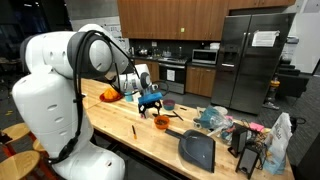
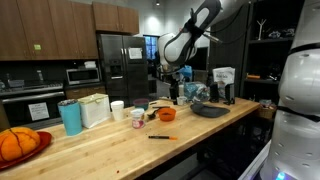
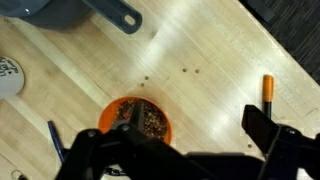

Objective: Put the orange and black pen in the stacked white cups.

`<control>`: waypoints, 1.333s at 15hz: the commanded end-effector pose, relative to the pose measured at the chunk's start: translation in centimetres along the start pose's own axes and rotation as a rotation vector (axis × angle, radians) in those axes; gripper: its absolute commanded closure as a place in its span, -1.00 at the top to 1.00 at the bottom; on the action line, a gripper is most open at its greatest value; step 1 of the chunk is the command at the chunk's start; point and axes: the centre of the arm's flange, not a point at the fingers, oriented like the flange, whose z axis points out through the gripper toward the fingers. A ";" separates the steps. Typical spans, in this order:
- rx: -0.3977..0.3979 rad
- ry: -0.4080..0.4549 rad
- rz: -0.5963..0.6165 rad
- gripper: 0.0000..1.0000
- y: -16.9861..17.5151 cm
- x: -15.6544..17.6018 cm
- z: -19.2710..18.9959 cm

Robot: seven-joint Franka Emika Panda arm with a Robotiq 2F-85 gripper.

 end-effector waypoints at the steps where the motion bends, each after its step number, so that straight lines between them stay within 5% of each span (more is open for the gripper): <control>1: -0.016 0.031 -0.068 1.00 -1.4 0.5 1.6; 9: 0.127 0.069 -0.259 1.00 -4.8 1.5 3.4; 20: 0.117 0.091 -0.316 1.00 -5.1 1.6 4.0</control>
